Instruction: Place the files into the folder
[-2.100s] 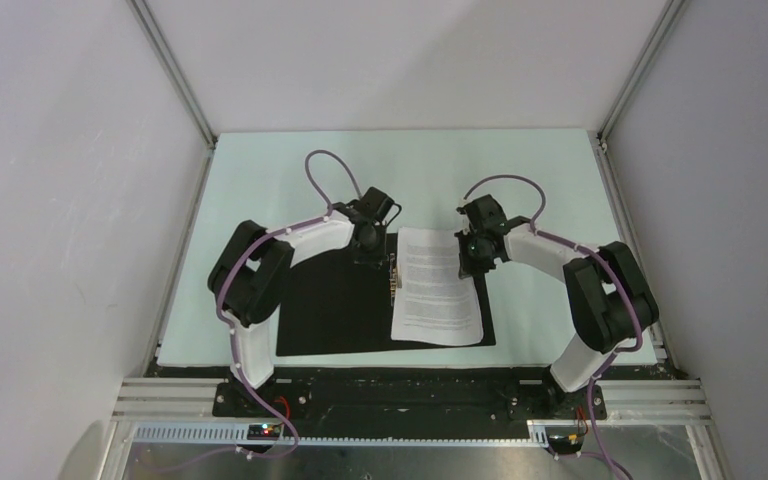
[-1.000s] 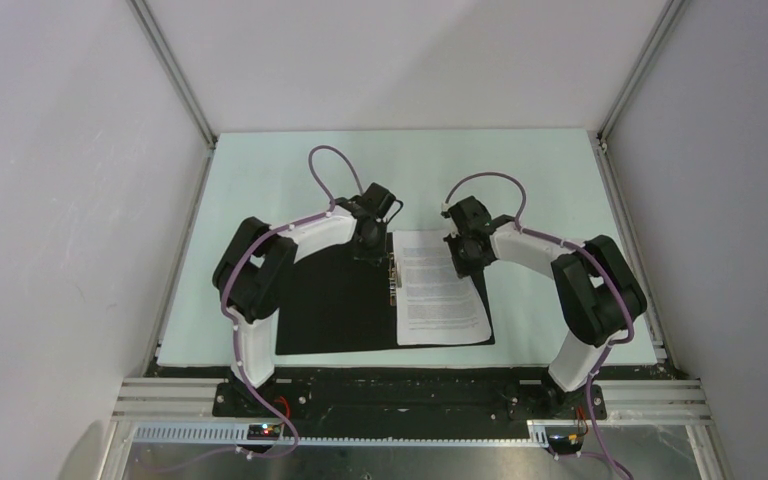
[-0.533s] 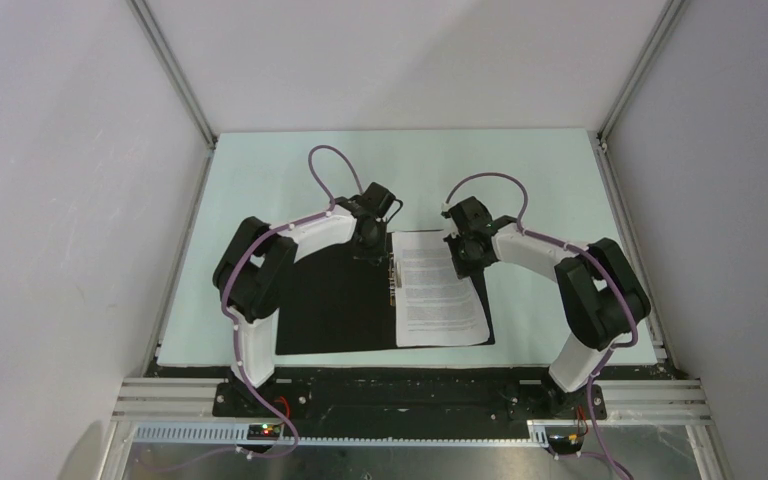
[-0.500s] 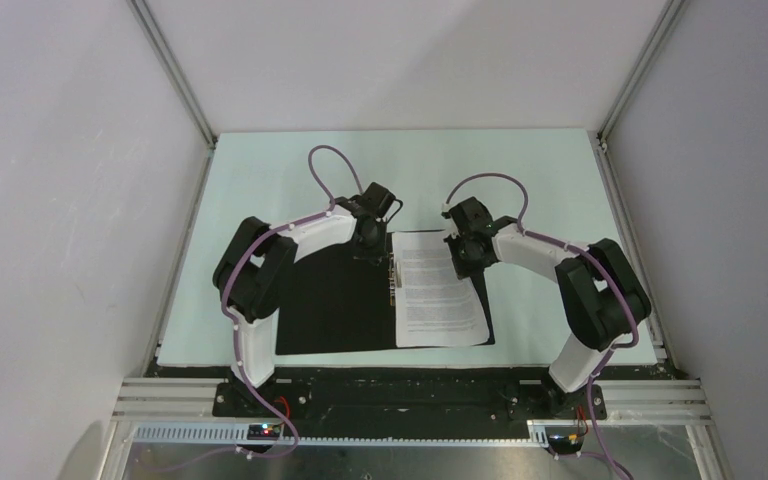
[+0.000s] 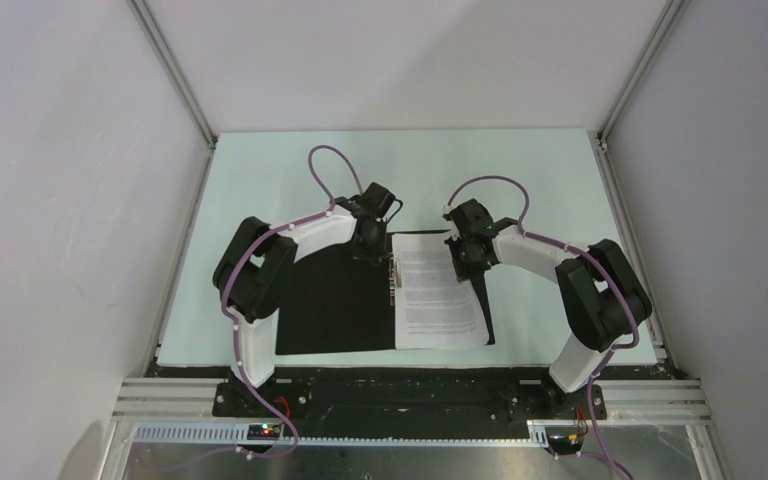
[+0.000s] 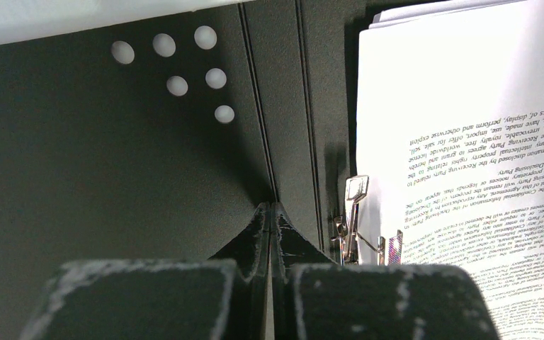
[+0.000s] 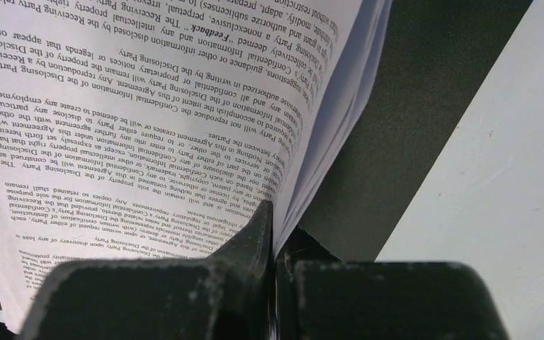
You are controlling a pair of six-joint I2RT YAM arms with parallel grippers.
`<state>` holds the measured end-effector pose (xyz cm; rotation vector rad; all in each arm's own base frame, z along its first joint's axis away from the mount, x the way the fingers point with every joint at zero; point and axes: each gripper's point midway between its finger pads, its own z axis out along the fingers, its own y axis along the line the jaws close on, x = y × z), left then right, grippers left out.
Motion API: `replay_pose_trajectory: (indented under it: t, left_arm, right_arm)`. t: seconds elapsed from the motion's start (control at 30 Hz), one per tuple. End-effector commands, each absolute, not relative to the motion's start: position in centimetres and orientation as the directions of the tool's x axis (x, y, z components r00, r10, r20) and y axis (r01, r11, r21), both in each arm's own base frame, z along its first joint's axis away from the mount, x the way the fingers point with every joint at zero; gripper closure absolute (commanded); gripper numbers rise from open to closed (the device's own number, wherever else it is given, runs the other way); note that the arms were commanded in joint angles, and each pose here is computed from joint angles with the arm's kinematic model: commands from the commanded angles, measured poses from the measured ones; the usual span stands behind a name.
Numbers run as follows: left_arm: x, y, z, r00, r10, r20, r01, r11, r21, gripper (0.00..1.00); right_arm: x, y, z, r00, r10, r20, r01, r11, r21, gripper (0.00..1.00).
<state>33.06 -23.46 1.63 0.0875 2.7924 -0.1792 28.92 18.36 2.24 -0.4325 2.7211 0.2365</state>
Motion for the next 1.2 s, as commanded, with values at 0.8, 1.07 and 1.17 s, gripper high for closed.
replay_pose_trajectory:
  t: [0.8, 1.07, 1.17]
  left_arm:
    - [33.3, -21.5, 0.0, -0.948, 0.050, -0.313, 0.064, 0.997, -0.035, 1.00]
    - [33.2, -21.5, 0.1, -0.948, 0.051, -0.313, 0.066, 0.997, -0.038, 1.00]
    - [33.2, -21.6, 0.2, -0.949, 0.049, -0.312, 0.065, 0.997, -0.042, 1.00]
  right_arm:
    - [29.1, 16.9, 4.5, -0.896, -0.169, -0.411, -0.236, 0.964, 0.119, 0.46]
    - [29.4, 14.5, 4.7, -0.912, -0.097, -0.398, -0.140, 0.987, 0.079, 0.35]
    - [29.5, 13.9, 5.0, -0.914, -0.067, -0.399, -0.108, 0.991, 0.082, 0.31]
